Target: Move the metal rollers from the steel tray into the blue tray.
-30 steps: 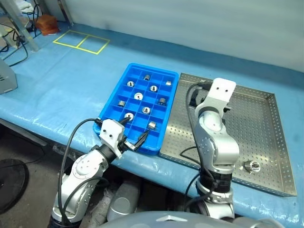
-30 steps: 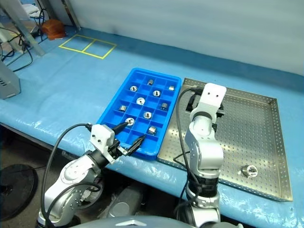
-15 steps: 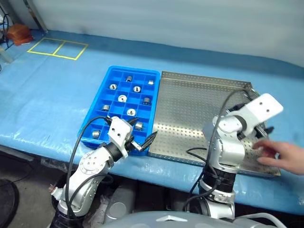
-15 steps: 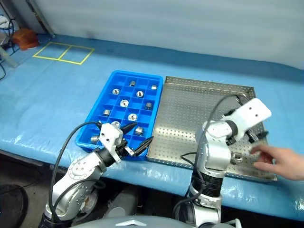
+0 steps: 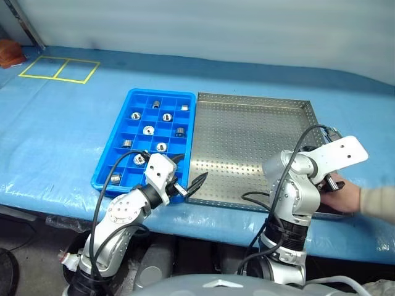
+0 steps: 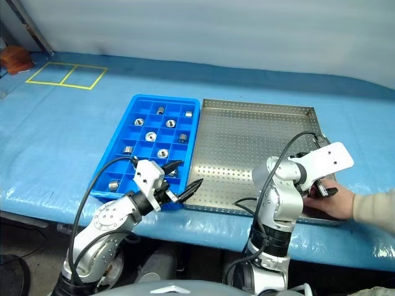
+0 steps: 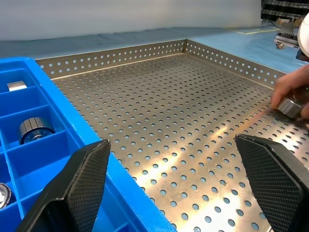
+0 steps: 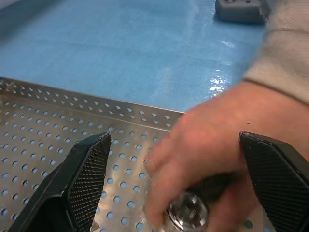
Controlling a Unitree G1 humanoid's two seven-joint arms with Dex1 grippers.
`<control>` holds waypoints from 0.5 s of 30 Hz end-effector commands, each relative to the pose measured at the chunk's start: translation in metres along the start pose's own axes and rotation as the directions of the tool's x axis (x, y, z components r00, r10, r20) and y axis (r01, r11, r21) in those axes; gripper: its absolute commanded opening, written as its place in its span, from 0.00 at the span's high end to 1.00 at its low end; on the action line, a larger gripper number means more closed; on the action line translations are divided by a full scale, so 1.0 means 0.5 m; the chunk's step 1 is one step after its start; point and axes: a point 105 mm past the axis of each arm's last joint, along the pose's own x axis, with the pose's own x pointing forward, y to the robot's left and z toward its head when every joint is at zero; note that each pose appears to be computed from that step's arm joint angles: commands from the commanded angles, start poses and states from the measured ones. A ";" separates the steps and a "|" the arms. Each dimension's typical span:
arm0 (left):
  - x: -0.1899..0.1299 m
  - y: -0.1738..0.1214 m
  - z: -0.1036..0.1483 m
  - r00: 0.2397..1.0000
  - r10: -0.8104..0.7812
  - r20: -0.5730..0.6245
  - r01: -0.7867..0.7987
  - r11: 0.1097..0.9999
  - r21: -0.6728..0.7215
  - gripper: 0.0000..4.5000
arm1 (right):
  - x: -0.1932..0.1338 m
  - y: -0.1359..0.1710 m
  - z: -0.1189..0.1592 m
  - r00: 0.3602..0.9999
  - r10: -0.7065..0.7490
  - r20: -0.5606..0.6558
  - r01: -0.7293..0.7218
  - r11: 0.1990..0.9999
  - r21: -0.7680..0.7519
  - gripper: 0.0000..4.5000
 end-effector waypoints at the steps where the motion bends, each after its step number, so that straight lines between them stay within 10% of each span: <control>1: 0.003 -0.003 0.018 0.999 -0.003 0.039 0.002 1.000 0.019 0.00 | -0.089 -0.011 -0.122 0.956 0.013 -0.291 -0.019 1.000 -0.018 0.01; 15: 0.006 -0.013 0.017 0.999 -0.008 0.043 0.007 1.000 0.025 0.00 | -0.075 -0.011 -0.122 0.960 0.019 -0.281 -0.034 0.998 -0.048 0.01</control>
